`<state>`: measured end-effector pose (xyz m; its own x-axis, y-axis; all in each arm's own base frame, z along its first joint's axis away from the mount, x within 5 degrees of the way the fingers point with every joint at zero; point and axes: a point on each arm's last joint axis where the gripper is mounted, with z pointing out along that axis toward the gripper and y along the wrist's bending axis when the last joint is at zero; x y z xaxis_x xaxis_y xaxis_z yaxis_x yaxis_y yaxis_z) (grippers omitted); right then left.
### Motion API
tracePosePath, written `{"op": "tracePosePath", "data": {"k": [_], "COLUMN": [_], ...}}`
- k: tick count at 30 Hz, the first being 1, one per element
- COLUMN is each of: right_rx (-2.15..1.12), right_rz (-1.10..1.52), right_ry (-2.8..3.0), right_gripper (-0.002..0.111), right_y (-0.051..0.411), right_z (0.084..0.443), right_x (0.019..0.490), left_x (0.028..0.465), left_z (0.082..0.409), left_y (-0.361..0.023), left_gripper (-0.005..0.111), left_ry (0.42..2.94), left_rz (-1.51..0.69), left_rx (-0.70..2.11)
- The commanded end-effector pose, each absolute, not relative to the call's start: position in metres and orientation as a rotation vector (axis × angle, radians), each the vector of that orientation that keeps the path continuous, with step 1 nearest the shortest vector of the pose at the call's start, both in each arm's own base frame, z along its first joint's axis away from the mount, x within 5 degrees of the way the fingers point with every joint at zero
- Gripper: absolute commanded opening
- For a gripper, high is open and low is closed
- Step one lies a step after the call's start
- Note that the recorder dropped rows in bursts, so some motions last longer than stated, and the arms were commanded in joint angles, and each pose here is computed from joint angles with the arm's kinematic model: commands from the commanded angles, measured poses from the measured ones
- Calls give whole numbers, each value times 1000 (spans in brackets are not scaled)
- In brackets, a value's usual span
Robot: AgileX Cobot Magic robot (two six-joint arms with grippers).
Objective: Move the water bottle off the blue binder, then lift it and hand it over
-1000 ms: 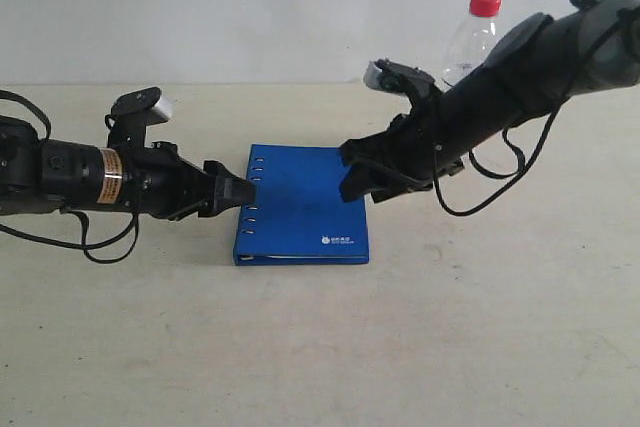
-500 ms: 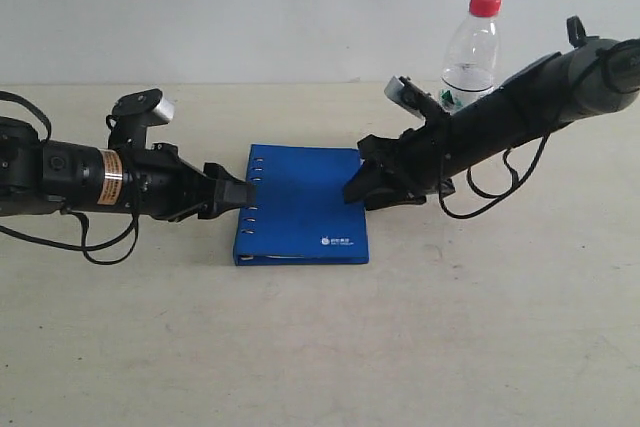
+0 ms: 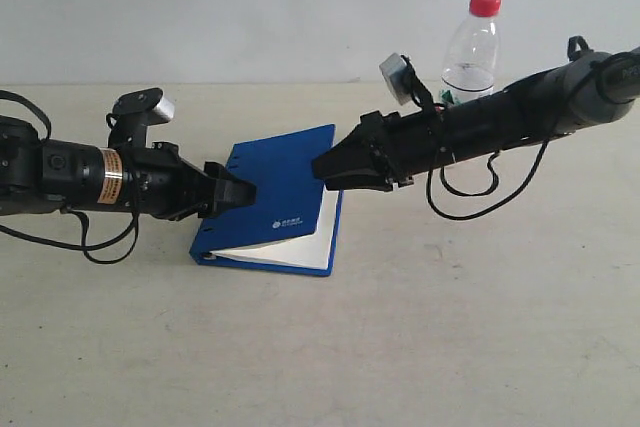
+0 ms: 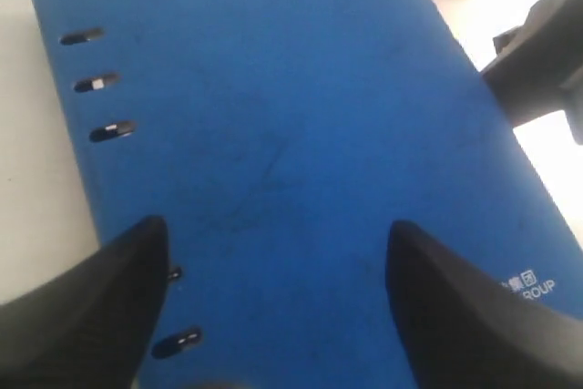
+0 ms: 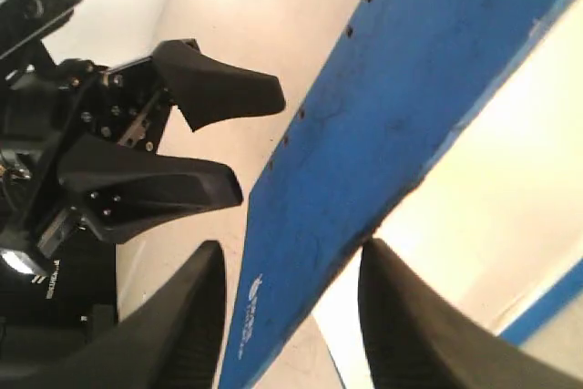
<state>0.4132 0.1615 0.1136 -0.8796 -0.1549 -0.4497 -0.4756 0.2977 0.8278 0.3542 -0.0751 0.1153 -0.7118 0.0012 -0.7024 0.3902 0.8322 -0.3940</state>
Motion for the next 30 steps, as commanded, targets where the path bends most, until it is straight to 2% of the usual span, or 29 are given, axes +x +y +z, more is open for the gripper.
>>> {"op": "tracePosePath", "data": {"k": [1,5,13,20,26,27,29,30], "right_rx": [-570,-521,-566,-538,-463,-463,-421,-402], "right_rz": [1547,1463,1514,1520,1344,1345,1366,1367], "right_ry": [2296,2318,2303,2290,2322,2309,2285,2282], "right_gripper": [40,40,34,34,33,30,4,0], "right_y": [161,160,172,172,181,181,182,182], "right_z": [114,111,113,114,107,108,110,110], "right_x": [416,421,415,417,425,425,427,428], "left_x": [356,356,355,355,354,354,357,357], "left_z": [115,115,117,117,120,119,115,115], "left_y": [-75,-75,-77,-77,-81,-79,-73,-72], "left_gripper": [63,63,63,63,63,63,63,63], "left_ry": [2273,2273,2257,2253,2222,2234,2267,2270], "left_rz": [-688,-688,-707,-714,-767,-742,-651,-630], "left_rx": [297,297,312,314,352,347,312,304]}}
